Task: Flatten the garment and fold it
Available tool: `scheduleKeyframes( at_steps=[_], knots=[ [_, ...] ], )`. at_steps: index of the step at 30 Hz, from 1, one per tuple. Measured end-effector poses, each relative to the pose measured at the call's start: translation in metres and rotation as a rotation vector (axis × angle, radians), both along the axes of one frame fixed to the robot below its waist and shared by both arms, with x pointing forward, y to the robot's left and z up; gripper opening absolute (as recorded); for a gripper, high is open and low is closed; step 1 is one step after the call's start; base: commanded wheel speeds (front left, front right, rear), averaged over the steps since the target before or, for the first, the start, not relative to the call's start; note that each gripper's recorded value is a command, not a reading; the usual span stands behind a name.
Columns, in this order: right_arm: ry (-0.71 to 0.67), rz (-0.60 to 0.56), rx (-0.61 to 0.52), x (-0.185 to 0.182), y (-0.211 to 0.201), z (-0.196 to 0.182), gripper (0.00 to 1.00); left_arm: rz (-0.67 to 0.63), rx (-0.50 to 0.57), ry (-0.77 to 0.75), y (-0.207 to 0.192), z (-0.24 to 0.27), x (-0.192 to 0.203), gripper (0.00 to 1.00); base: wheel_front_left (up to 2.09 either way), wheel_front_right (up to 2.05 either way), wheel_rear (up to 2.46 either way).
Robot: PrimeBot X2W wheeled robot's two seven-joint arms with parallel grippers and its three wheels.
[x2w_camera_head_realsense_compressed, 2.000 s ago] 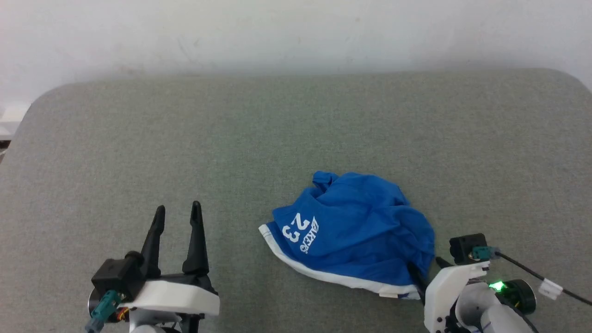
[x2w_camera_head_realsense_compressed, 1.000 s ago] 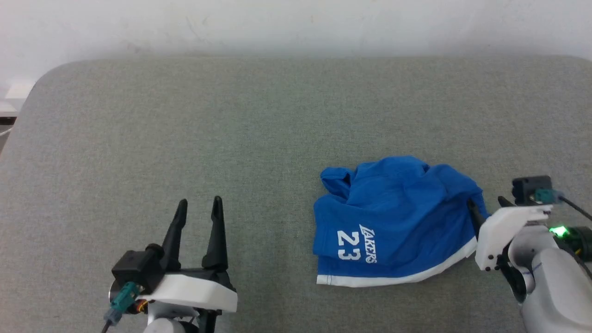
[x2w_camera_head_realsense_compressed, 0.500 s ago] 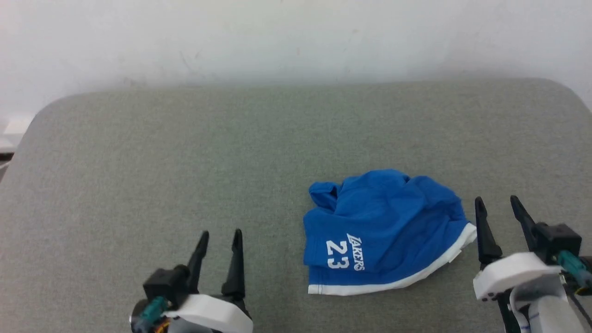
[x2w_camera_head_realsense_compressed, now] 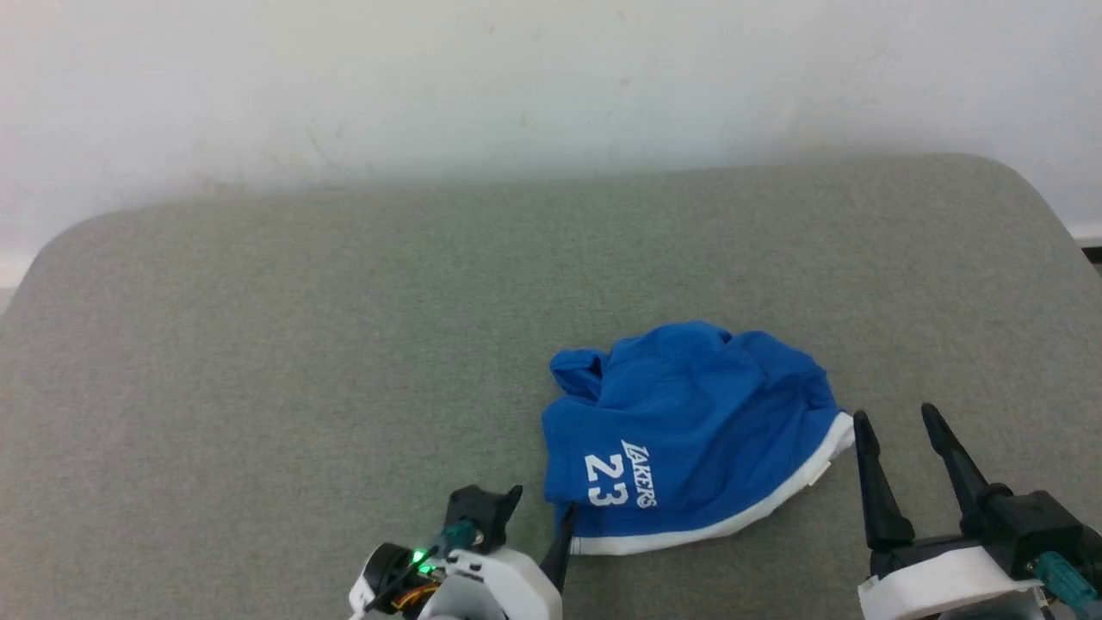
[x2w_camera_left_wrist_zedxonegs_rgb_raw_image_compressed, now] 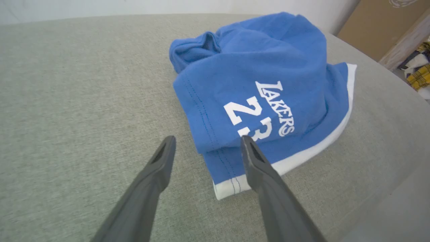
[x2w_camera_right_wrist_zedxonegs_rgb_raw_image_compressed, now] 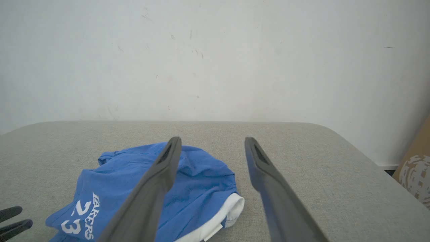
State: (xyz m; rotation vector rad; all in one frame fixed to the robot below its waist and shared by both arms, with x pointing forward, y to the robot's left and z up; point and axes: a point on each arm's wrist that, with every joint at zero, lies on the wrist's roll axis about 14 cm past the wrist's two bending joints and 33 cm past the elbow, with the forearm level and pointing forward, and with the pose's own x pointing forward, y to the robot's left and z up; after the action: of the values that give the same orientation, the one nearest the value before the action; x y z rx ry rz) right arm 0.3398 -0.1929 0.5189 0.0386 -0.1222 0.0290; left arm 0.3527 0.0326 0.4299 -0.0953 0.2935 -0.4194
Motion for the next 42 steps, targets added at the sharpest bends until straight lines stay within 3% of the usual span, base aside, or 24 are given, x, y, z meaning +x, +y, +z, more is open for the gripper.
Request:
scheduleKeyframes(
  at_steps=[15,16,17,18,24,31,37,42],
  knots=[
    [0.049,-0.046,0.031,-0.004,-0.012,-0.015,1.00,-0.267,0.347,0.423,-0.025,-0.074,0.000,1.00,0.00,0.00,0.00],
    [0.054,-0.048,0.031,-0.004,-0.013,-0.016,1.00,-0.288,0.362,0.444,-0.027,-0.075,-0.001,0.89,0.00,0.00,0.00],
    [0.058,-0.051,0.032,-0.004,-0.014,-0.017,1.00,-0.302,0.370,0.462,-0.027,-0.076,-0.001,0.15,0.00,0.00,0.00],
    [0.059,-0.052,0.031,-0.004,-0.014,-0.018,1.00,-0.314,0.370,0.476,-0.028,-0.076,-0.001,0.00,0.00,0.00,0.00],
    [0.064,-0.060,0.038,-0.004,-0.017,-0.020,1.00,-0.339,0.323,0.490,-0.038,-0.073,-0.005,0.00,0.00,0.00,0.00],
    [0.128,-0.088,0.078,-0.008,-0.024,-0.041,1.00,-0.183,0.162,0.284,-0.030,-0.050,0.007,0.00,0.00,0.00,0.00],
    [0.312,-0.122,0.150,-0.007,-0.034,-0.082,1.00,-0.044,0.062,0.055,-0.004,-0.010,0.028,0.00,0.00,0.00,0.00],
    [0.467,-0.091,0.197,0.008,-0.029,-0.104,1.00,0.021,0.013,-0.026,0.010,0.005,0.026,0.00,0.00,0.00,0.00]
  ],
)
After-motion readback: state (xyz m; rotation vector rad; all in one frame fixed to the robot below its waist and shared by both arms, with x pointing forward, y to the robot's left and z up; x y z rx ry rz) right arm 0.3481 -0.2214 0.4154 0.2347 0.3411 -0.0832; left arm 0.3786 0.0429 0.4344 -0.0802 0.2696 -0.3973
